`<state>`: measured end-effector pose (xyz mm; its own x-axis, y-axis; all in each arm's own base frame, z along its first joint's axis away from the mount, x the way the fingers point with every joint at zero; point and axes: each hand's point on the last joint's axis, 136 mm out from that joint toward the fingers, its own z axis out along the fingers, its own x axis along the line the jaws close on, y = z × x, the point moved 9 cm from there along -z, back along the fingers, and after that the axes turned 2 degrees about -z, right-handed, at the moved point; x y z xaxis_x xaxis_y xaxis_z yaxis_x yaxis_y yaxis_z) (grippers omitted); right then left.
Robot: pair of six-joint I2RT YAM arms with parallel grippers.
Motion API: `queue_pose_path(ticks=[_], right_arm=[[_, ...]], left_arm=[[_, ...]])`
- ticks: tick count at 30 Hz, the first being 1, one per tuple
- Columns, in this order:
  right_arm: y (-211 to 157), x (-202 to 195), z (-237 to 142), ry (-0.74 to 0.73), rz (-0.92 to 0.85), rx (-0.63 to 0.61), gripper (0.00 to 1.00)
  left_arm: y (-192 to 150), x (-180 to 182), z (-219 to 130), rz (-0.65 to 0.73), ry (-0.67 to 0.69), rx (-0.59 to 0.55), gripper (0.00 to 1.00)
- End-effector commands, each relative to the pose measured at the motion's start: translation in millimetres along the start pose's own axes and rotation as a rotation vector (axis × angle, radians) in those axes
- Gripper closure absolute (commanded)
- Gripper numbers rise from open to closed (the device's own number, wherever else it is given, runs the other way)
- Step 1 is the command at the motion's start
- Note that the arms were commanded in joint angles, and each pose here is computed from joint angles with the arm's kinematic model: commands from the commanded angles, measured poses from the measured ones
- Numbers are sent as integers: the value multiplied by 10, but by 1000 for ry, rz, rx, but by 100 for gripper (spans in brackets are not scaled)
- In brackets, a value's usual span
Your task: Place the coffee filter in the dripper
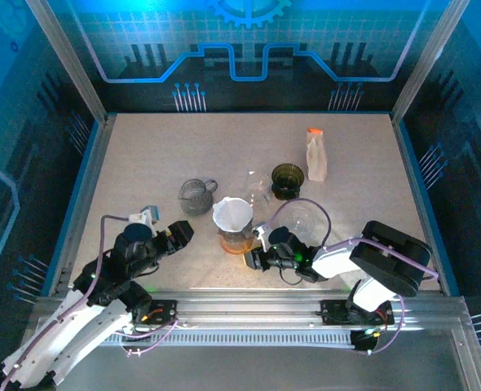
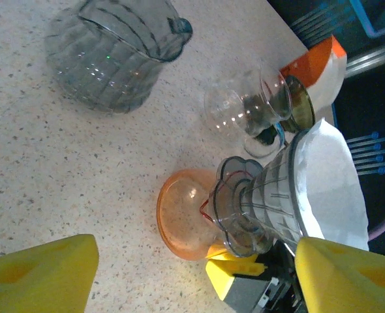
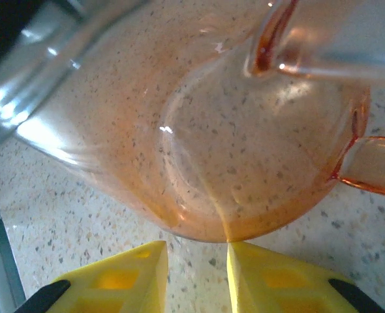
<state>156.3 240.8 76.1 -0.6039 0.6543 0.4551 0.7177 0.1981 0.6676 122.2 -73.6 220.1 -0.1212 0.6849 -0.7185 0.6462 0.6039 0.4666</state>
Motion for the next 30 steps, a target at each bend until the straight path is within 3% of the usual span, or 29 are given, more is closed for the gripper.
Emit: queue_pose_path(ticks=[1,30], right_arm=[[75,-17,92,-7,20,-16,69],[544,-160,548,-98,185,-166,70]], left_arm=[[51,35,-66,-32,26,-45,23],[5,122,-20,-56,41,-27,25]])
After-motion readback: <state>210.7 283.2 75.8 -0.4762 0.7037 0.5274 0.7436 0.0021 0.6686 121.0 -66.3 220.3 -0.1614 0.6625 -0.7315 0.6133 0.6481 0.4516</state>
